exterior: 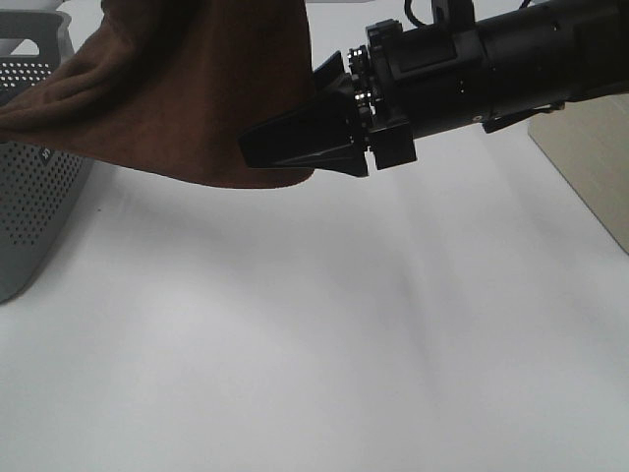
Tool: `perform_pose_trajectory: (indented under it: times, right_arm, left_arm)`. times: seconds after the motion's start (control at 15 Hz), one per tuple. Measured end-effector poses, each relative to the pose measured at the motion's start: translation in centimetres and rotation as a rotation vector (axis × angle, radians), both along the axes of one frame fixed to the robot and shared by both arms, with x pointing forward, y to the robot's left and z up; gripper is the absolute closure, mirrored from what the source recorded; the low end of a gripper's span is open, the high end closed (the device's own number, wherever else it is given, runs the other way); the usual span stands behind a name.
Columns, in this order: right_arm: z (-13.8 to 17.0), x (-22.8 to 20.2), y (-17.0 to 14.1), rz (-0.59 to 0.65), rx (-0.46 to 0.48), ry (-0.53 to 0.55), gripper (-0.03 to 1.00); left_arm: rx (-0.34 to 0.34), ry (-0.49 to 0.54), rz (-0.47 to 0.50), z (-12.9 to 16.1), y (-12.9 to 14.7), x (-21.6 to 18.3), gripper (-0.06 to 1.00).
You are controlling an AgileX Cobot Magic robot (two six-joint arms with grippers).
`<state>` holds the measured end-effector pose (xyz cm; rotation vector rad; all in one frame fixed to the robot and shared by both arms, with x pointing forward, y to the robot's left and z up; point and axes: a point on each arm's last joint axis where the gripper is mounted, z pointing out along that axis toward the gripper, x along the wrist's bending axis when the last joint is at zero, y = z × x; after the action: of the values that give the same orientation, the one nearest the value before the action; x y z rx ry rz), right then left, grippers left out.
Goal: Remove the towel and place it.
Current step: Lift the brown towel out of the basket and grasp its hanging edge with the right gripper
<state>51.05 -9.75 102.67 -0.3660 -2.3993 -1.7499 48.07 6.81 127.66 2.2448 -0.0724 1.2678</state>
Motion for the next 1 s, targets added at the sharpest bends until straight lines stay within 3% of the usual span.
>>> perform_pose_trajectory:
  times: [0.27,0.53,0.73,1.0]
  right_arm:
    - [-0.2,0.1,-0.1,-0.007,-0.018,-0.005,0.61]
    - [-0.5,0.0,-0.2,0.002,-0.058,-0.002,0.96]
    - [-0.7,0.0,-0.3,-0.035,-0.082,0.080,0.96]
    - [1.1,0.2,-1.0,-0.187,-0.162,0.149,0.96]
  left_arm:
    - [-0.009,0.009,0.006,-0.1,-0.1,0.1,0.94]
    - [-0.024,0.019,0.014,-0.1,-0.1,0.1,0.94]
    - [-0.047,0.034,0.025,-0.1,-0.1,0.1,0.94]
    - [-0.074,0.061,0.018,-0.2,-0.3,0.0,0.94]
